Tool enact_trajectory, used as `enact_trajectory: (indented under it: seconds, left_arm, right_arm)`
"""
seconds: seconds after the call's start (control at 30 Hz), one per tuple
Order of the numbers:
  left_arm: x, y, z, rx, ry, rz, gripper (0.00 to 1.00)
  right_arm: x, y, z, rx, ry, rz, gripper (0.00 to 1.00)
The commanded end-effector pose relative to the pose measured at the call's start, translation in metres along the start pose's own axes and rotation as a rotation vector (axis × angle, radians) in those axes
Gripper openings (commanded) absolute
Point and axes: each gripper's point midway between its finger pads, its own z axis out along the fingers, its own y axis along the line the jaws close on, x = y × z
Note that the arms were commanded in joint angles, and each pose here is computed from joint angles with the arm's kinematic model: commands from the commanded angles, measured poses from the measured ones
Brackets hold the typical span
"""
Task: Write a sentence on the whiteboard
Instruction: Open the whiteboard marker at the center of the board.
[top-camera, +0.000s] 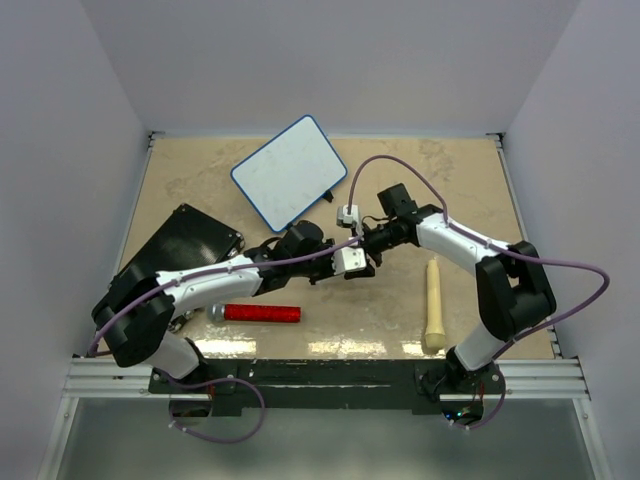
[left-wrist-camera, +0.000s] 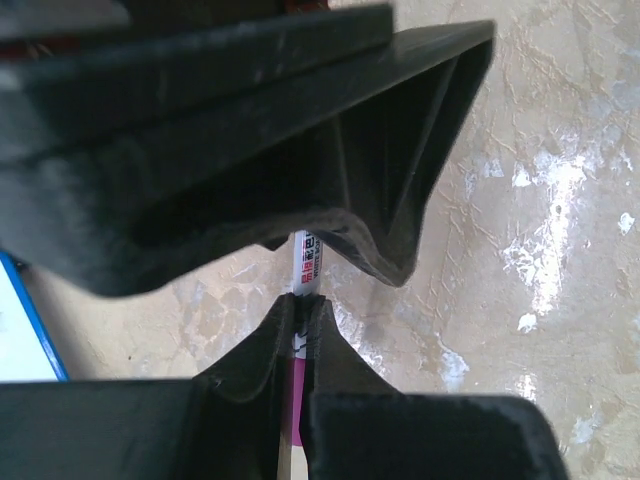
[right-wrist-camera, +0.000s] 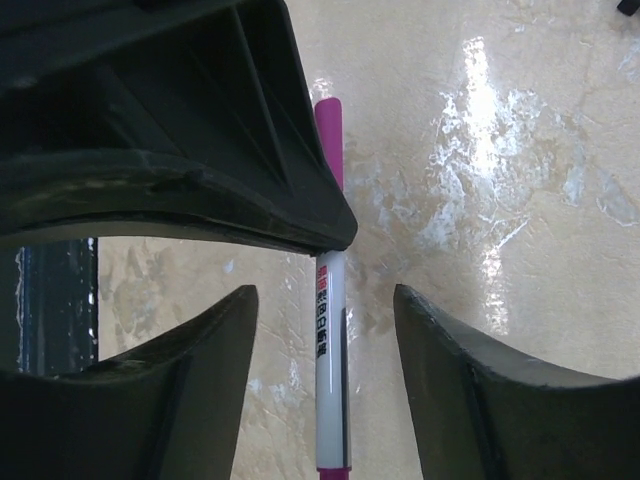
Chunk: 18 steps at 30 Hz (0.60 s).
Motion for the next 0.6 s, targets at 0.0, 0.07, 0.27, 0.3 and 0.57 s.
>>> enact_trajectory:
  seconds: [0.0, 0.07, 0.27, 0.3, 0.57]
  left_arm:
    - [-0.04, 0.023, -0.013, -0.076, -0.117, 0.006, 0.0]
    - [-0.041, 0.023, -0.013, -0.072, -0.123, 0.008, 0.0]
    - [-0.045, 0.022, -0.016, -0.071, -0.14, 0.01, 0.0]
    - [-0.047, 0.022, -0.018, -0.07, -0.149, 0.014, 0.0]
    - [-0.069, 0.03, -0.067, -0.154, -0.242, 0.061, 0.88]
  right_arm:
    - [-0.015, -0.009, -0.003, 0.032, -0.005, -0.025, 0.55]
    - [-0.015, -0.009, -0.002, 0.031, -0.003, -0.024, 0.45]
    - [-0.021, -0.005, -0.004, 0.011, -0.009, -0.038, 0.0]
    - [-0.024, -0.004, -0.005, 0.006, -0.013, -0.05, 0.0]
    - [-0.031, 0.012, -0.014, -0.084, -0.001, -0.121, 0.0]
